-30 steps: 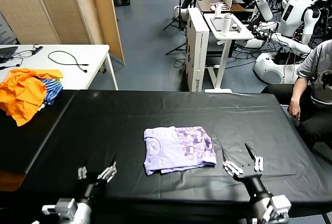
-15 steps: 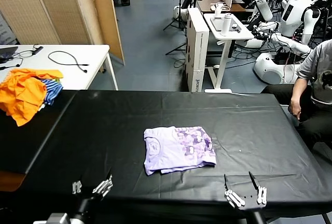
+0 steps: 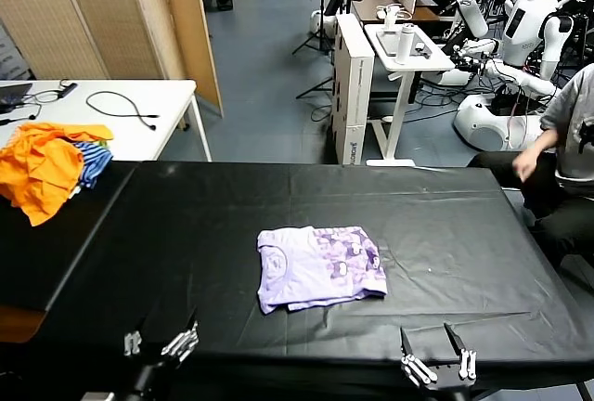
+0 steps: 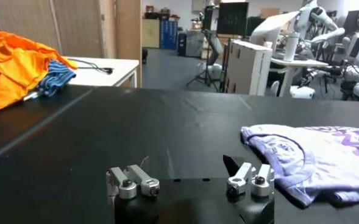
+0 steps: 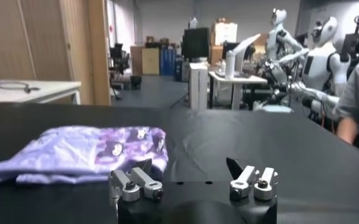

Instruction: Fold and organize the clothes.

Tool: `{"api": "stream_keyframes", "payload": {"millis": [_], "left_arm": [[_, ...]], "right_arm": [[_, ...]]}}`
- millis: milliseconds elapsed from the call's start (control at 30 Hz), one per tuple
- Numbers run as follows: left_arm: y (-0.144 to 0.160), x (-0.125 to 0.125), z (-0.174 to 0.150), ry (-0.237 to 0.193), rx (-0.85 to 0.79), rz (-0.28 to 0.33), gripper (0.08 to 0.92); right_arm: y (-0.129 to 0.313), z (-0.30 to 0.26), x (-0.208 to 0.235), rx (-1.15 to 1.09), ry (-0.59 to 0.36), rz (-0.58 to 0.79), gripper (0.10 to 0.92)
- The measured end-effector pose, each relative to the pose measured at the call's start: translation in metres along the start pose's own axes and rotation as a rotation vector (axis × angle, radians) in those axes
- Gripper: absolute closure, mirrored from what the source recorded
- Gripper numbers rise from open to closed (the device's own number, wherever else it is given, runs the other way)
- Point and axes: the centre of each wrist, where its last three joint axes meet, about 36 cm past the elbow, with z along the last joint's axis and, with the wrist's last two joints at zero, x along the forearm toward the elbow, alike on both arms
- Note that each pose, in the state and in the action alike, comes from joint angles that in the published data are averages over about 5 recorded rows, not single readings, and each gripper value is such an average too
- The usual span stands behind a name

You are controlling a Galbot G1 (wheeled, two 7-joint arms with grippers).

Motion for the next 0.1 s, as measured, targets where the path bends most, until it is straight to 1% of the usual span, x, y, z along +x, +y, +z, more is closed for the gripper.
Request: {"api": "stream_keyframes", "payload": {"millis": [100], "left_arm": [[0.0005,0.0,0.0005,0.002,-0.001,0.001,0.092]], "right_arm": [[0.0006,-0.0027,0.0018,0.003,0.012,-0.001,0.115]]}}
